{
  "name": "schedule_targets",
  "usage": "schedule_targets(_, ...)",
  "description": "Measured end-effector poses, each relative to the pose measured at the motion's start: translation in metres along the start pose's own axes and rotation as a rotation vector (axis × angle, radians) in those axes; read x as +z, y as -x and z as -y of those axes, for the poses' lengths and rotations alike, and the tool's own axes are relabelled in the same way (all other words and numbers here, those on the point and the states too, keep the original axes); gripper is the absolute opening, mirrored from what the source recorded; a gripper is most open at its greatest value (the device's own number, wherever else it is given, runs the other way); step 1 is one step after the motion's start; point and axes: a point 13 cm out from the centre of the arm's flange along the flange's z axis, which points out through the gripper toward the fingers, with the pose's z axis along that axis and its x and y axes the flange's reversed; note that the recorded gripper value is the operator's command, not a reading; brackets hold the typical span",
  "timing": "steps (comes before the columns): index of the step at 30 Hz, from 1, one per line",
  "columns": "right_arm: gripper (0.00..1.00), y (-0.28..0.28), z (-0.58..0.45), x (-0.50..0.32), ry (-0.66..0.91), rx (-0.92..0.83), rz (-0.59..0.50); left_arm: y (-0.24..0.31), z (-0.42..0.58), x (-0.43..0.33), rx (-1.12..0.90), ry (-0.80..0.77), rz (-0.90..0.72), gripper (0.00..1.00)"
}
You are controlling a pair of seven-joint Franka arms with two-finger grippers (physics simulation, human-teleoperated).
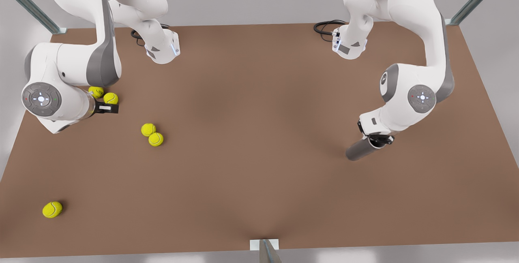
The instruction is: Put the tennis tube upright
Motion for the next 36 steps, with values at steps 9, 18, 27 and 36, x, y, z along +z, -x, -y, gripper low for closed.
schedule_targets(9,1.0,0.001,0.002,0.0,-0.012,0.003,0.001,0.005,-0.001,0.022,-0.08,0.023,-0.043,0.21)
schedule_targets(18,1.0,0.012,-0.025,-0.01,0.007,-0.046,0.037,0.008,0.001,0.035,-0.134,0.03,-0.054,0.21)
schedule_targets(27,1.0,0.02,-0.007,-0.036,0.241,-0.011,0.127,0.013,-0.003,0.045,-0.165,0.042,-0.043,0.22)
schedule_targets(36,1.0,0.009,0.003,-0.056,0.271,-0.008,0.189,0.014,-0.003,0.045,-0.183,0.042,-0.039,0.36)
